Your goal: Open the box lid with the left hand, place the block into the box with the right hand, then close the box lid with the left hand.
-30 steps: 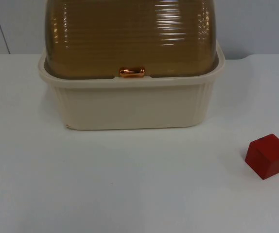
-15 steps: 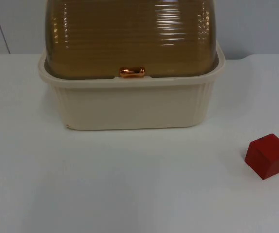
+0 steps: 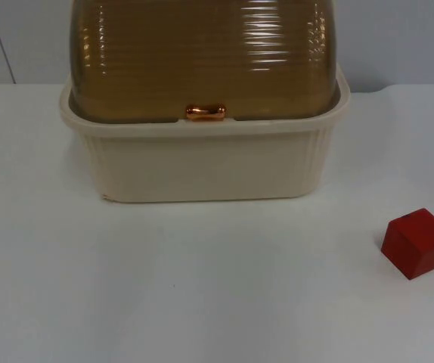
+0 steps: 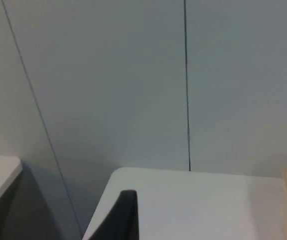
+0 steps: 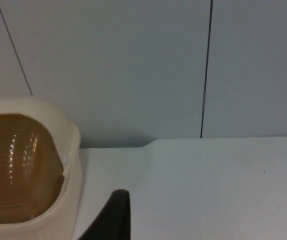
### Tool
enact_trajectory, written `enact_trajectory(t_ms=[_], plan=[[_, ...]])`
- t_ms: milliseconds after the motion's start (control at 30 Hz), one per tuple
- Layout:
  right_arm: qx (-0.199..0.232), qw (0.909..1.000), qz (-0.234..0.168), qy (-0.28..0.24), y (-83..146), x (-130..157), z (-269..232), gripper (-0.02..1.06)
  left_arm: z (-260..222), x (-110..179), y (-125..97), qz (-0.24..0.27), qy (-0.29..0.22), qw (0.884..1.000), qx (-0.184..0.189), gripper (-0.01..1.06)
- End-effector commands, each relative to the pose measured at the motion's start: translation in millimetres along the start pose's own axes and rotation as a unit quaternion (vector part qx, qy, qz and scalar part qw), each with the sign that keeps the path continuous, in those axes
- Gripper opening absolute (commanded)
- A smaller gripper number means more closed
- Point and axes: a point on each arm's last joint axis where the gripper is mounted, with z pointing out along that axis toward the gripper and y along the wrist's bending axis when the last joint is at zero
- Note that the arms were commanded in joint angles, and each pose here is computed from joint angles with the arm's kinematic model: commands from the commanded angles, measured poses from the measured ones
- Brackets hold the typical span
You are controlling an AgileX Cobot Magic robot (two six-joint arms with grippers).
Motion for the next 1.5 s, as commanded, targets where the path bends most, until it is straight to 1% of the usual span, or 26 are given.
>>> enact_trajectory(t_ms=[0, 167, 233, 367, 467, 533, 600, 633, 700, 733, 767, 800, 833, 867, 967, 1000, 1033, 1067, 1100, 1133, 1167, 1200, 1233, 1333, 1367, 1467], plan=[[-0.003, 1.0000, -0.001, -0.004, 1.7, -6.8, 16.1, 1.04, 12.8, -5.6, -4.2, -0.004, -0.008, 1.000, 0.011, 1.05], [-0.008, 0.9997, 0.005, 0.024, 4.3, -6.1, 44.0, 1.04, 43.1, -8.9, -12.3, -0.005, -0.006, 1.000, 0.026, 1.05], [-0.018, 0.9992, 0.019, 0.029, 6.5, -5.5, 47.3, 1.04, 58.4, -7.2, -17.0, -0.020, 0.008, 0.999, 0.037, 1.05], [-0.020, 0.9994, 0.021, 0.019, 6.8, -7.4, 46.7, 1.04, 86.0, 0.0, -25.0, -0.041, 0.047, 0.997, 0.051, 1.05], [-0.019, 0.9995, 0.019, 0.018, 6.5, -7.6, 46.7, 1.04, 104.5, 1.5, -30.5, -0.024, 0.071, 0.996, 0.057, 1.05], [-0.021, 0.9993, 0.021, 0.025, 6.9, -6.3, 46.7, 1.04, 124.1, -2.2, -40.9, 0.002, 0.088, 0.993, 0.073, 1.05], [-0.020, 0.9992, 0.021, 0.027, 6.8, -5.9, 46.6, 1.04, 140.9, -11.3, -58.1, 0.031, 0.100, 0.989, 0.102, 1.05], [-0.020, 0.9992, 0.021, 0.027, 6.8, -5.9, 46.6, 1.04, 140.9, -11.3, -58.1, 0.031, 0.100, 0.989, 0.102, 1.05], [-0.021, 0.9992, 0.025, 0.021, 6.7, -6.5, 42.9, 1.04, 162.2, -27.1, -86.8, 0.098, 0.093, 0.980, 0.145, 1.05], [-0.021, 0.9992, 0.026, 0.021, 6.7, -6.5, 42.9, 1.04, 167.4, -35.6, -100.3, 0.127, 0.076, 0.975, 0.165, 1.05], [-0.021, 0.9992, 0.026, 0.021, 6.6, -6.6, 42.3, 1.04, 171.5, -36.4, -108.0, 0.148, 0.071, 0.971, 0.176, 1.05], [-0.021, 0.9993, 0.026, 0.019, 6.6, -6.7, 40.7, 1.04, 178.4, -42.7, -121.4, 0.193, 0.054, 0.961, 0.193, 1.05], [-0.021, 0.9993, 0.026, 0.019, 6.6, -6.7, 40.7, 1.04, 178.4, -42.7, -121.4, 0.193, 0.054, 0.961, 0.193, 1.05], [-0.021, 0.9992, 0.029, 0.016, 6.5, -6.9, 39.0, 1.04, 183.6, -53.2, -142.7, 0.257, 0.016, 0.942, 0.216, 1.05], [-0.021, 0.9992, 0.032, 0.011, 6.3, -7.4, 35.3, 1.04, 197.6, -65.6, -183.5, 0.366, -0.072, 0.897, 0.238, 1.05], [-0.021, 0.9992, 0.032, 0.011, 6.3, -7.4, 35.3, 1.04, 197.6, -65.6, -183.5, 0.366, -0.072, 0.897, 0.238, 1.05], [-0.021, 0.9992, 0.032, 0.011, 6.3, -7.4, 35.1, 1.04, 200.8, -68.7, -195.2, 0.395, -0.102, 0.882, 0.238, 1.05], [-0.021, 0.9992, 0.032, 0.010, 6.3, -7.5, 34.4, 1.04, 206.5, -67.7, -206.8, 0.432, -0.127, 0.862, 0.235, 1.05], [-0.021, 0.9992, 0.032, 0.011, 6.2, -7.3, 33.6, 1.04, 216.3, -64.1, -221.3, 0.478, -0.156, 0.834, 0.228, 1.05], [-0.021, 0.9992, 0.032, 0.011, 6.2, -7.3, 33.6, 1.04, 216.3, -64.1, -221.3, 0.478, -0.156, 0.834, 0.228, 1.05], [-0.021, 0.9992, 0.032, 0.012, 6.2, -7.1, 33.6, 1.04, 221.3, -60.5, -228.9, 0.502, -0.168, 0.818, 0.225, 1.05], [-0.021, 0.9991, 0.033, 0.013, 6.2, -6.7, 32.9, 1.04, 228.9, -54.4, -235.3, 0.517, -0.172, 0.808, 0.224, 1.05], [-0.021, 0.9991, 0.033, 0.017, 6.1, -6.1, 32.9, 1.04, 236.0, -48.2, -240.2, 0.522, -0.172, 0.804, 0.225, 1.05], [-0.020, 0.9989, 0.032, 0.029, 6.0, -3.9, 32.8, 1.04, 245.9, -37.0, -246.6, 0.525, -0.160, 0.803, 0.233, 1.05], [-0.019, 0.9988, 0.032, 0.032, 6.0, -3.2, 32.8, 1.04, 248.9, -32.9, -248.3, 0.521, -0.151, 0.806, 0.238, 1.05], [-0.017, 0.9988, 0.030, 0.036, 5.6, -2.6, 32.7, 1.04, 248.4, -31.6, -250.5, 0.482, -0.140, 0.827, 0.253, 1.05]])
